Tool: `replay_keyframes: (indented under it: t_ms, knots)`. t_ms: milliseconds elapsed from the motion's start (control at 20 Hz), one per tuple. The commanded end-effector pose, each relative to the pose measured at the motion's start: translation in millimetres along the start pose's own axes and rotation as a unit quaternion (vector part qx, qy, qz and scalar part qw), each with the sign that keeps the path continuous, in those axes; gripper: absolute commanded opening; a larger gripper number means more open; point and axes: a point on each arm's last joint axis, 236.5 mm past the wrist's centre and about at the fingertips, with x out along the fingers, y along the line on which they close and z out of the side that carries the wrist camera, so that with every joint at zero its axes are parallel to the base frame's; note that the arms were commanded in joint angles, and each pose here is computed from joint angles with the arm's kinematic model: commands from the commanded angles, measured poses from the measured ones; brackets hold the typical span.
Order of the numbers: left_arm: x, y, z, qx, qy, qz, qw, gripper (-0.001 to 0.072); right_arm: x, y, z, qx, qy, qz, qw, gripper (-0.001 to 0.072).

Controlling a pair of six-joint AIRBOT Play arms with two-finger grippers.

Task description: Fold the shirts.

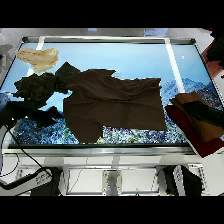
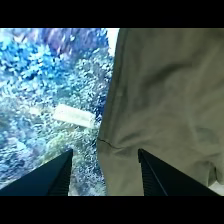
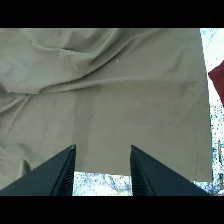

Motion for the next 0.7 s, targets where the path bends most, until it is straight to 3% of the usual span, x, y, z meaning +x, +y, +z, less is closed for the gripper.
replay_keyframes:
  t_ms: [0,350,400,500,600,650]
  knots:
    - [20.2,-2.2,-3.2,-0.029,0.012,-0.026,0.999,0.0487,-0.1,1.8,0.2,0.001,-0.001,0.004,1.000,0.0387]
    - [45.1,-11.8,-7.1,-0.056,0.047,-0.068,0.995,0.0483,0.0,1.7,0.2,0.001,-0.001,0.003,1.000,0.0386]
    - [46.8,-13.6,-5.9,-0.056,0.046,-0.074,0.995,0.0454,0.0,1.7,0.2,0.001,-0.001,0.003,1.000,0.0387]
    - [49.1,-17.1,-1.7,-0.058,0.038,-0.078,0.995,0.0249,0.0,1.6,0.1,0.001,-0.001,0.003,1.000,0.0387]
    - [53.0,-23.9,-5.3,-0.038,0.040,-0.077,0.996,0.0181,0.5,1.4,-2.3,0.010,0.004,0.004,1.000,0.0386]
    - [54.9,-27.3,-8.6,-0.027,0.044,-0.076,0.996,0.0017,3.5,0.4,-12.0,0.037,0.020,0.007,0.999,0.0386]
